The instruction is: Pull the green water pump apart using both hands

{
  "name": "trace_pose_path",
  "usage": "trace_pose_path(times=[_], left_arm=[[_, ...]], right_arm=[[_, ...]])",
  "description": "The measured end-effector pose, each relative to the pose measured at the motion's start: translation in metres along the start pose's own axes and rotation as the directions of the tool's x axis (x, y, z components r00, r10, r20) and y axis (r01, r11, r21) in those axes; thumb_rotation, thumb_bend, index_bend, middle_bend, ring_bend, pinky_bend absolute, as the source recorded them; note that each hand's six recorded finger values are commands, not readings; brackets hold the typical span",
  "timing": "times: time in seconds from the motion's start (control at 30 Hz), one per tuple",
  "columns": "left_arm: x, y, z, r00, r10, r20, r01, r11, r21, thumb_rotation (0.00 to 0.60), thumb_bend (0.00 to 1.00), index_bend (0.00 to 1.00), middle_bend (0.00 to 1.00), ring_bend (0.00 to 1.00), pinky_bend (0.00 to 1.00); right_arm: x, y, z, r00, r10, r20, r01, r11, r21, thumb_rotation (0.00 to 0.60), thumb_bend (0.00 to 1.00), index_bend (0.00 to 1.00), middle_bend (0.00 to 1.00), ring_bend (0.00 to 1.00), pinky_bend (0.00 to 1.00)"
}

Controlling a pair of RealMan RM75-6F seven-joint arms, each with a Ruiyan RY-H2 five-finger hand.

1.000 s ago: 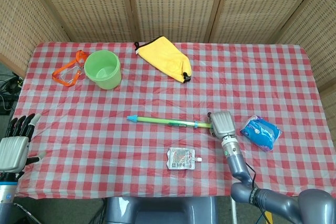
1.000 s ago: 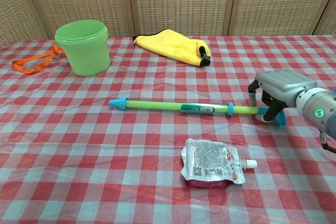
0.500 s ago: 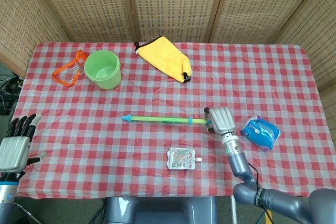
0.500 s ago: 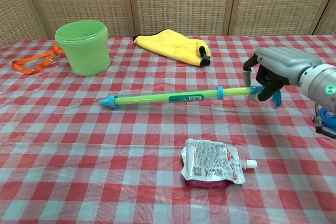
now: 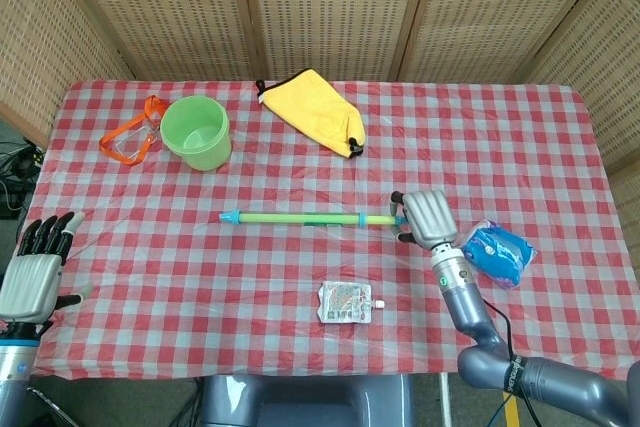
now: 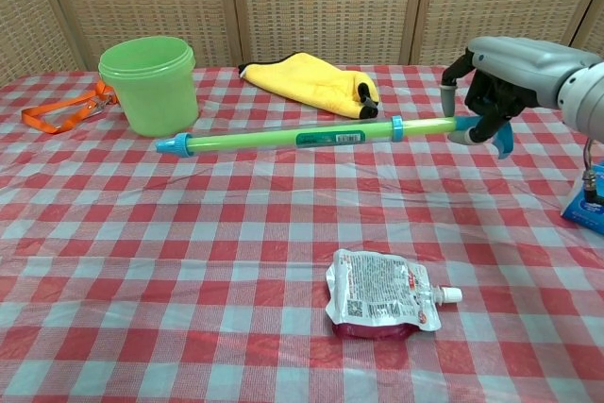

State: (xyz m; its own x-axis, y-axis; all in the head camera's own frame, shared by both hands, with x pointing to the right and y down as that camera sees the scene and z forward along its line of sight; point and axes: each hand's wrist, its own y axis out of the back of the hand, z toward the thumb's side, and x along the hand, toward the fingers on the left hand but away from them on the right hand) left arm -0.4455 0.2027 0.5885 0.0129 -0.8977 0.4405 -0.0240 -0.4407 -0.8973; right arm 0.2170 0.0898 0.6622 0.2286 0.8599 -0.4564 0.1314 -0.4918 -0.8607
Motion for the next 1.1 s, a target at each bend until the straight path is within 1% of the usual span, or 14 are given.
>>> trace_pose_path(times=[0.2,0.23,0.3,0.4,0.5,0.6,0.7,0.83,0.97,1.1], left_arm=[[0.022,0.014,0.015,0.999,0.013,0.034,-0.013,1.000,-0.001,0.600,0.00,0.00,0.00,0.00,0.00],[0.031,0.019,0.022,0.999,0.017,0.050,-0.016,1.000,-0.007,0.600,0.03,0.01,0.00,0.00,0.00],[0.041,0.025,0.031,0.997,0.027,0.068,-0.026,1.000,-0.015,0.600,0.08,0.06,0.00,0.00,0.00],[0.061,0.038,0.051,0.993,0.055,0.102,-0.053,0.998,-0.023,0.600,0.15,0.17,0.00,0.00,0.00],[0.079,0.045,0.073,0.989,0.070,0.129,-0.066,0.997,-0.038,0.600,0.18,0.21,0.00,0.00,0.00],[0.094,0.044,0.097,0.986,0.066,0.156,-0.058,0.997,-0.058,0.600,0.18,0.23,0.00,0.00,0.00],[0.106,0.042,0.121,0.981,0.052,0.189,-0.043,0.998,-0.051,0.600,0.18,0.25,0.00,0.00,0.00],[0.119,0.034,0.149,0.979,0.010,0.206,-0.003,0.999,-0.036,0.600,0.18,0.26,0.00,0.00,0.00],[0.127,0.027,0.171,0.974,-0.038,0.223,0.051,0.997,-0.057,0.600,0.18,0.26,0.00,0.00,0.00],[0.127,0.019,0.183,0.970,-0.058,0.237,0.073,0.996,-0.053,0.600,0.18,0.26,0.00,0.00,0.00]], right_arm=[[0.000,0.006,0.005,1.000,-0.009,-0.004,0.009,1.000,0.008,0.600,0.59,0.83,1.00,1.00,0.93],[0.000,0.006,0.006,1.000,-0.010,-0.004,0.010,1.000,0.009,0.600,0.59,0.83,1.00,1.00,0.93],[0.001,0.006,0.008,1.000,-0.010,-0.006,0.010,1.000,0.009,0.600,0.59,0.83,1.00,1.00,0.93],[0.001,0.005,0.012,1.000,-0.009,-0.007,0.009,1.000,0.010,0.600,0.59,0.83,1.00,1.00,0.93],[0.001,0.005,0.015,1.000,-0.010,-0.003,0.010,1.000,0.005,0.600,0.59,0.83,1.00,1.00,0.93],[0.000,0.007,0.016,1.000,-0.018,0.005,0.018,1.000,-0.001,0.600,0.59,0.83,1.00,1.00,0.93],[-0.003,0.013,0.017,0.999,-0.035,0.014,0.035,0.999,-0.006,0.600,0.59,0.83,1.00,1.00,0.93],[-0.005,0.018,0.019,0.999,-0.051,0.016,0.051,0.999,-0.004,0.600,0.59,0.84,1.00,1.00,0.93],[-0.006,0.021,0.019,0.998,-0.063,0.023,0.063,0.998,-0.004,0.600,0.59,0.84,1.00,1.00,0.93],[-0.008,0.021,0.014,0.997,-0.068,0.044,0.068,0.998,-0.004,0.600,0.59,0.84,1.00,1.00,0.93]])
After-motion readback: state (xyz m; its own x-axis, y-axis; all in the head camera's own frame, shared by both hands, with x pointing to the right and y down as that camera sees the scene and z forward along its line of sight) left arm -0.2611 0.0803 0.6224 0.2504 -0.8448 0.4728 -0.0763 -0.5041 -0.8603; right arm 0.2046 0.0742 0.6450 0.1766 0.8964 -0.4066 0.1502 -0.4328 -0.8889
